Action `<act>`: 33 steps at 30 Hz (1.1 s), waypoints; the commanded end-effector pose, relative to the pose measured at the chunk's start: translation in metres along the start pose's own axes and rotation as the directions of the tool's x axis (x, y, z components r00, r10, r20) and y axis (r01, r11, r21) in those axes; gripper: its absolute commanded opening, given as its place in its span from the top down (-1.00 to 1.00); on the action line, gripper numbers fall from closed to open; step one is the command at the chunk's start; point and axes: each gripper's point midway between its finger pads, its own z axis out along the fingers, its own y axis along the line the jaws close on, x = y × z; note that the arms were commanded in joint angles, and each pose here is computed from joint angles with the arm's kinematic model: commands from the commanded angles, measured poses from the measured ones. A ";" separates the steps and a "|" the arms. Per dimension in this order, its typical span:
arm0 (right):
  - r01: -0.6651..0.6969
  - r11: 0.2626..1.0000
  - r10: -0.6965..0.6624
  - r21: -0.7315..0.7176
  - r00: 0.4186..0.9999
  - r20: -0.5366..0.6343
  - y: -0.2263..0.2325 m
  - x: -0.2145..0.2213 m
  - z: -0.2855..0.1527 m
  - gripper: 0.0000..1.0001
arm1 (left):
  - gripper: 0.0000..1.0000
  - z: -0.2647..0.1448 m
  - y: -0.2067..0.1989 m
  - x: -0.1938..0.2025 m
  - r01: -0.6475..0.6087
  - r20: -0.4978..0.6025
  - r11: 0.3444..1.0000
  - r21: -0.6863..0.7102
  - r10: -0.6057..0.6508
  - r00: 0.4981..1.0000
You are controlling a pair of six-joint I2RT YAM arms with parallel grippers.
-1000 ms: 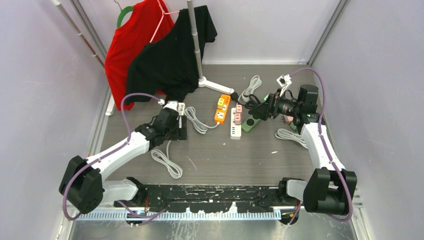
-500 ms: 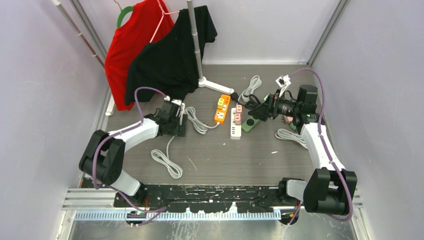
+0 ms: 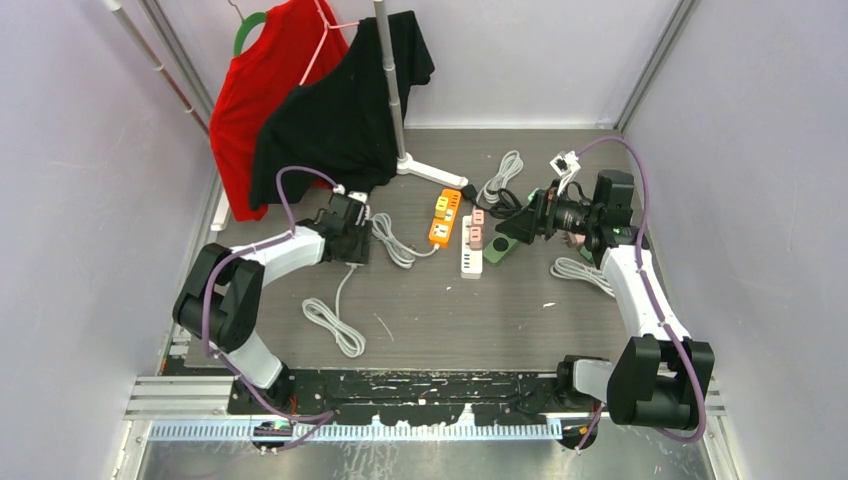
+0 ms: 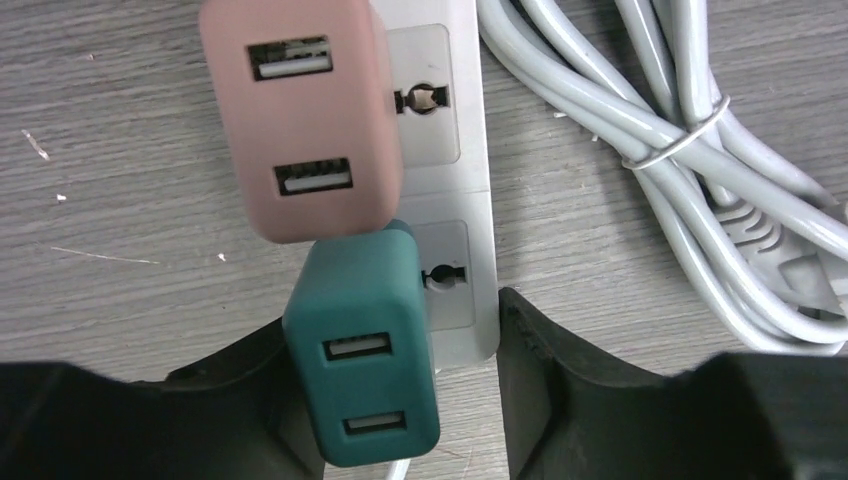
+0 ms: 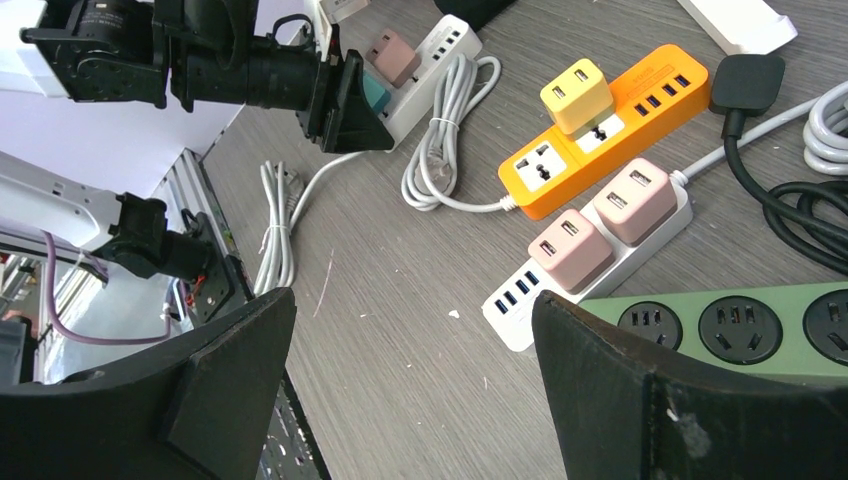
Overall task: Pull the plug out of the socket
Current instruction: Move the socket to the center of the board.
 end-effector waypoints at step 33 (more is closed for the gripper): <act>0.087 0.996 -0.087 -0.016 0.996 -0.013 0.005 -0.006 -0.003 -0.85 | 1.00 -0.161 -0.164 0.021 -0.711 0.680 0.586 0.389 0.338 0.651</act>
